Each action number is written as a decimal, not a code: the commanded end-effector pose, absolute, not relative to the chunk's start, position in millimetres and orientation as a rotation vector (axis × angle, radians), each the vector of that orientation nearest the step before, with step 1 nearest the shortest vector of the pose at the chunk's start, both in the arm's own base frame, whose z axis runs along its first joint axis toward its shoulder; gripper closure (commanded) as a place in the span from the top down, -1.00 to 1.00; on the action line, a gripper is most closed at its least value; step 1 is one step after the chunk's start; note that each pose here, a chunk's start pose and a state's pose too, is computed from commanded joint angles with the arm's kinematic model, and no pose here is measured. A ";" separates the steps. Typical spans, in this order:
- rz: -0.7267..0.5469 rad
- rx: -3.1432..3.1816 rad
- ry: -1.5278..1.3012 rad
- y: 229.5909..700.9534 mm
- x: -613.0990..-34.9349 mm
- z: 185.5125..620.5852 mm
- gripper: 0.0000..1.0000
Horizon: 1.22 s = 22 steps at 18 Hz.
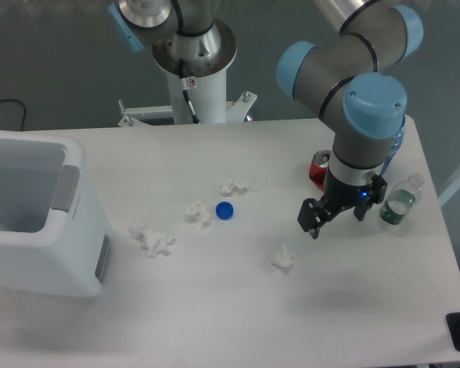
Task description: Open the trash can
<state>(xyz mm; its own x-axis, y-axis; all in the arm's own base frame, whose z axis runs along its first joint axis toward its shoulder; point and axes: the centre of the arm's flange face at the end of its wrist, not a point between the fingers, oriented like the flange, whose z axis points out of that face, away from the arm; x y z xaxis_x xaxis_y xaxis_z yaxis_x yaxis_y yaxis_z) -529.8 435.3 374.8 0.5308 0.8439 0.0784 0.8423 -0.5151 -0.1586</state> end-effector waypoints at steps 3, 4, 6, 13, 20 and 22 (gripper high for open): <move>-0.022 -2.495 -1.578 425.3 -544.3 372.9 1.00; -0.027 -2.492 -1.593 422.2 -547.5 369.1 1.00; -0.039 -2.489 -1.628 415.5 -553.0 358.9 1.00; -0.017 -2.435 -1.800 406.2 -571.1 331.2 1.00; 0.034 -2.462 -1.852 410.8 -569.5 312.7 1.00; 0.037 -2.467 -1.841 410.6 -569.1 314.8 1.00</move>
